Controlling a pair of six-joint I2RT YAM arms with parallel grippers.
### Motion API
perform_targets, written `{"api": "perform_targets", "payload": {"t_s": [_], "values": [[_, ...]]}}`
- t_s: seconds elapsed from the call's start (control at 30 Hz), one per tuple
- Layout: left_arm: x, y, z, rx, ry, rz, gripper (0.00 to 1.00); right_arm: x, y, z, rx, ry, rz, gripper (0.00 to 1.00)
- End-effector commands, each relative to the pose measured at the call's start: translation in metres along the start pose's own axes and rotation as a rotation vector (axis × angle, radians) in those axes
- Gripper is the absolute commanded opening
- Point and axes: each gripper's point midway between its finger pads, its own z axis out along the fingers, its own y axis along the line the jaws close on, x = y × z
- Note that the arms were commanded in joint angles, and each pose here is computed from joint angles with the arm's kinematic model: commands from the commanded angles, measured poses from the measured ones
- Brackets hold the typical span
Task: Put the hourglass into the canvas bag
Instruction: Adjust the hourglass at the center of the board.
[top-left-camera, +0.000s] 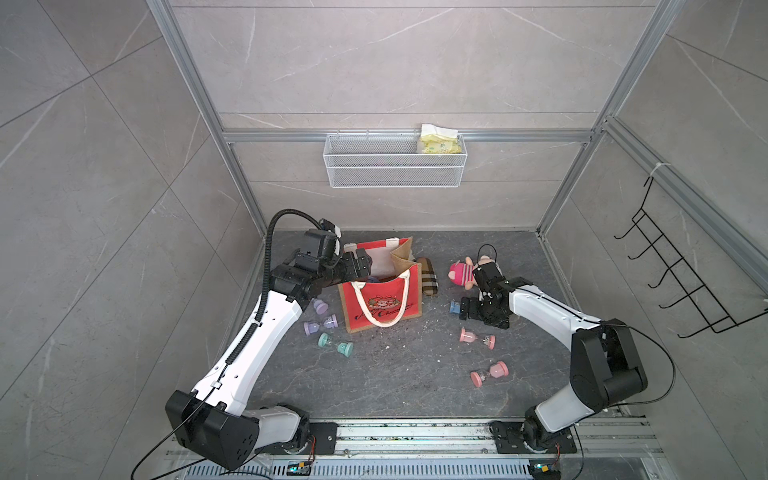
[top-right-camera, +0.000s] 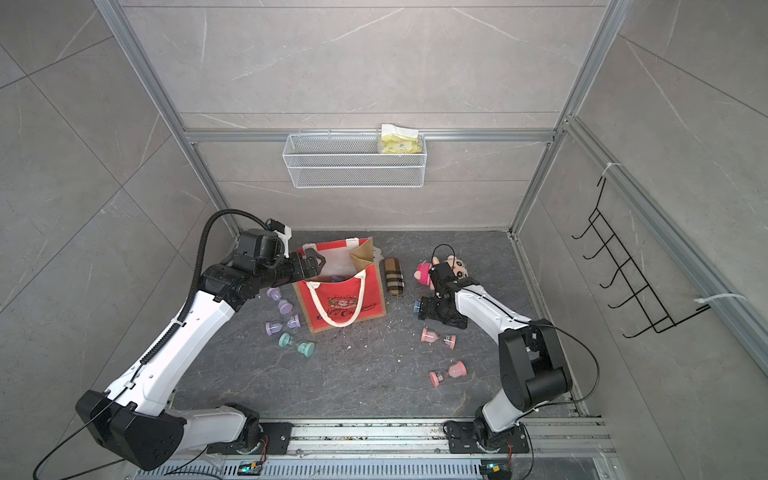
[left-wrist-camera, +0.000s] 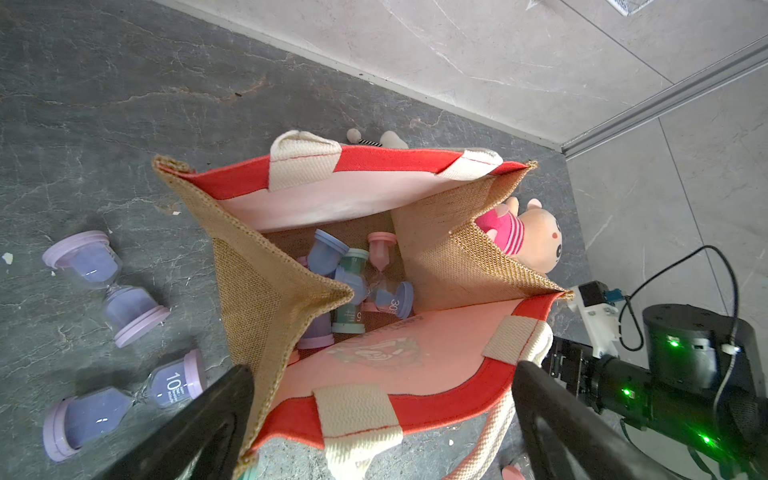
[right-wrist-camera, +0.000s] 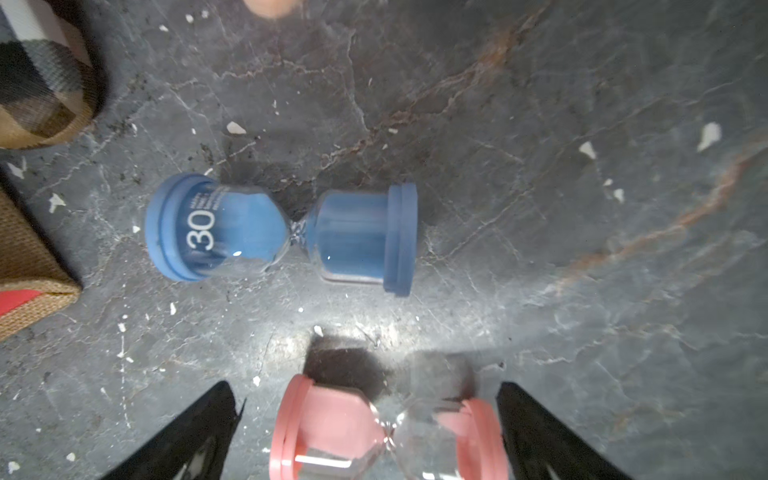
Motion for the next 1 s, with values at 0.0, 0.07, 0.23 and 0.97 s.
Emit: {"api": "perform_targets", "payload": {"t_s": [0.0,0.07,0.23,0.97], "values": [[-0.003,0.001,-0.011,-0.009,-0.036,-0.006,1.00,0.010,0.002,0.007,-0.040,0.020,-0.023,0.99],[-0.002,0.001,-0.012,-0.010,-0.036,-0.004,1.00,0.019,0.001,0.010,-0.049,0.042,-0.034,0.99],[-0.004,0.003,-0.012,-0.020,-0.043,0.001,1.00,0.032,-0.005,0.009,-0.047,0.056,-0.054,0.99],[-0.005,0.002,-0.019,-0.016,-0.065,-0.012,1.00,0.047,-0.033,-0.038,0.133,0.054,-0.074,1.00]]}}
